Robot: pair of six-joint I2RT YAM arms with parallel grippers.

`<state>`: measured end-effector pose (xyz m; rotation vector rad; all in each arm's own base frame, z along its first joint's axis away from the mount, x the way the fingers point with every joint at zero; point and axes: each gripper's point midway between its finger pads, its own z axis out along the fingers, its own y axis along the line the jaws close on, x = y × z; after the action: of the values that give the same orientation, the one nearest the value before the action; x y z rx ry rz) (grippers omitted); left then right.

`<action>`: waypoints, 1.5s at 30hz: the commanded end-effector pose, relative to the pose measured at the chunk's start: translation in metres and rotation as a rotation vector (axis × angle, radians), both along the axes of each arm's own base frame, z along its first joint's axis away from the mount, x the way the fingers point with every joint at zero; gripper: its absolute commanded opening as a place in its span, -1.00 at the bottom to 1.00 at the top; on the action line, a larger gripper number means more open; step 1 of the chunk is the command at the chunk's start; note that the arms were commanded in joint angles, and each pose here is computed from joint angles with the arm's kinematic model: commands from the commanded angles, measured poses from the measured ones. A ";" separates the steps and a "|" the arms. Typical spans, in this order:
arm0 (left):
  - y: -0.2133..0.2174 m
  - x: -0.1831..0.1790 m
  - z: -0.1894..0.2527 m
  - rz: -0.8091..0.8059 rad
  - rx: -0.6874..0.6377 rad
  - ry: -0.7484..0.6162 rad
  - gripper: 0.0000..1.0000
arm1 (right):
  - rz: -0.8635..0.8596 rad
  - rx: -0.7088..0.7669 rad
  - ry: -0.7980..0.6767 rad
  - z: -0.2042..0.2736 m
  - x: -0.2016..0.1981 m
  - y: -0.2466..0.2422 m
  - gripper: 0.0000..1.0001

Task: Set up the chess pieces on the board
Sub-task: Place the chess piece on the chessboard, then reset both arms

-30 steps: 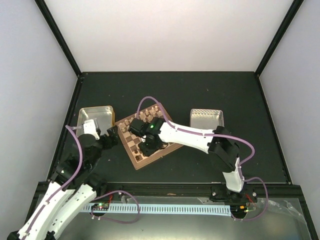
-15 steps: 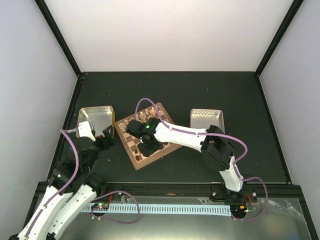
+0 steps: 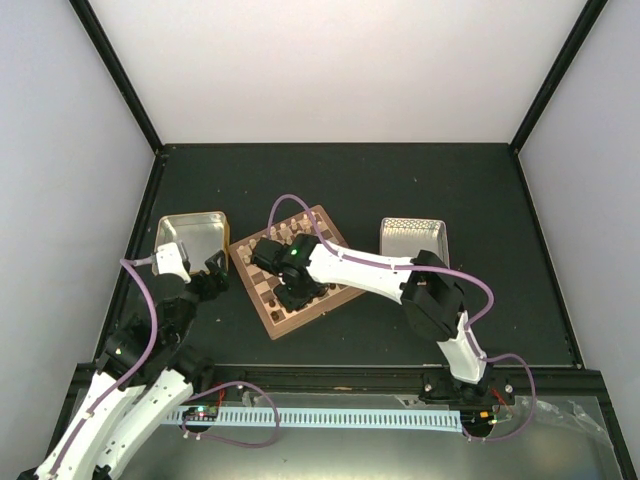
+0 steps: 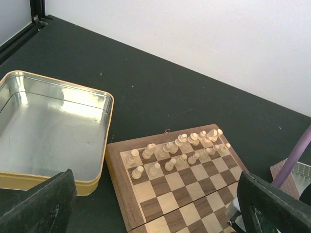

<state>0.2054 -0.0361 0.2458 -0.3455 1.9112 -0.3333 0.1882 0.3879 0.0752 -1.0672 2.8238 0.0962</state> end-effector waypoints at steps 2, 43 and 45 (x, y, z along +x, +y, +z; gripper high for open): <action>0.006 -0.003 0.013 0.014 0.009 -0.026 0.85 | -0.004 0.073 -0.036 0.025 0.004 0.014 -0.45; 0.005 -0.071 0.125 -0.242 0.089 -0.290 0.98 | -0.831 0.771 -1.110 0.263 -0.018 -0.373 1.00; 0.007 -0.074 0.130 -0.241 0.091 -0.307 0.98 | -0.849 0.778 -1.123 0.267 -0.022 -0.382 1.00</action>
<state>0.1397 -0.0401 0.3684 -0.0115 1.6773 -0.4865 0.1700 0.0298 0.3424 0.2052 1.6980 0.4211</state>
